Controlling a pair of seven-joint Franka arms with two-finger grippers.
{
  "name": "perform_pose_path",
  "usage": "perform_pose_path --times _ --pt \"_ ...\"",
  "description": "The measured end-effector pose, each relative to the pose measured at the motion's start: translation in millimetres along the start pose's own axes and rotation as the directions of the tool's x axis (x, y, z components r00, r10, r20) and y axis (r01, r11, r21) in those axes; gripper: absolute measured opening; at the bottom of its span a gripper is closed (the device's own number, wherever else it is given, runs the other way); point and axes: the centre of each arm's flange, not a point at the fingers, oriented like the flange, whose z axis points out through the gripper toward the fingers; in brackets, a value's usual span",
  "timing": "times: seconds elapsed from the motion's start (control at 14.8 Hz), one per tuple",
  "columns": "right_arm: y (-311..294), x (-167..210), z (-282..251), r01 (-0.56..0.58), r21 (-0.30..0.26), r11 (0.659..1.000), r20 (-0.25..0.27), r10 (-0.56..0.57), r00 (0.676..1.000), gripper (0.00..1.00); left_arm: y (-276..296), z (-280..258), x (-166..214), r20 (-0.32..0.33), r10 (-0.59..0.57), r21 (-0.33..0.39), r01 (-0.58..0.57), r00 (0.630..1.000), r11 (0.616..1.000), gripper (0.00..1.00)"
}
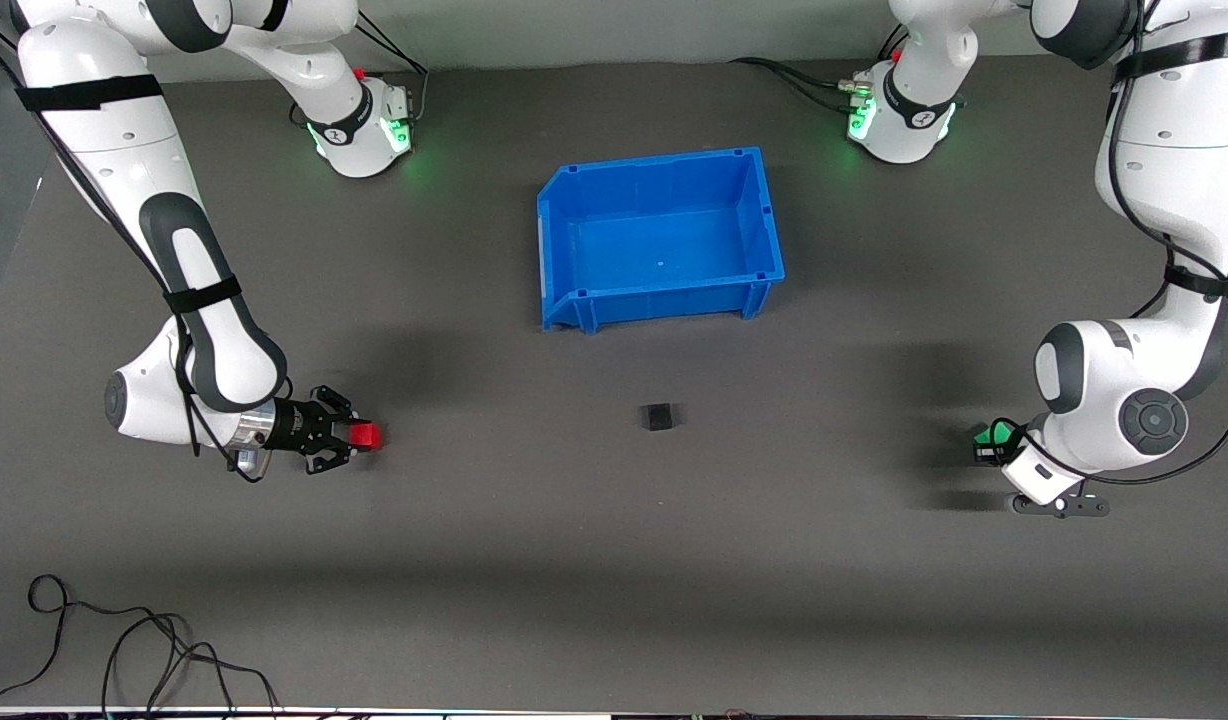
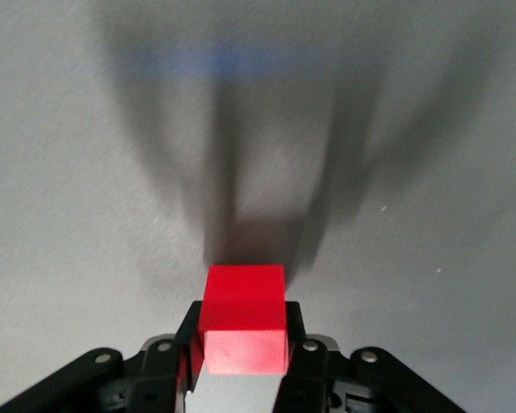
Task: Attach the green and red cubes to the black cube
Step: 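Close the right gripper on the red cube while the left gripper grips green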
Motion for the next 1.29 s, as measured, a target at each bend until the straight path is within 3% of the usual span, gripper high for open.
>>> perform_pose_path --times 0.2,0.54,0.61,0.95,1.29 --pt "-13 -40 -9 -0.006 0.002 1.000 0.022 0.006 1.000 0.40 0 0 0 0.001 0.000 0.000 0.000 1.000 1.000 0.13" --pt "-28 -137 -5 -0.034 0.011 0.999 0.024 0.034 0.999 0.40 0 1 0 0.004 0.001 0.000 -0.001 1.000 1.000 0.64" --pt "-29 -151 -2 -0.038 0.009 0.999 0.024 0.037 0.999 0.40 -1 1 -1 0.008 -0.001 0.000 0.001 1.000 1.000 0.67" --pt "-27 -168 8 -0.046 0.003 0.999 0.021 0.046 0.999 0.40 -22 -7 -8 0.094 -0.036 0.006 0.036 0.995 0.999 0.69" --pt "-25 -168 21 -0.045 -0.016 0.999 0.017 0.045 0.999 0.40 -29 -13 -10 0.101 -0.175 0.009 0.175 0.979 0.984 0.67"
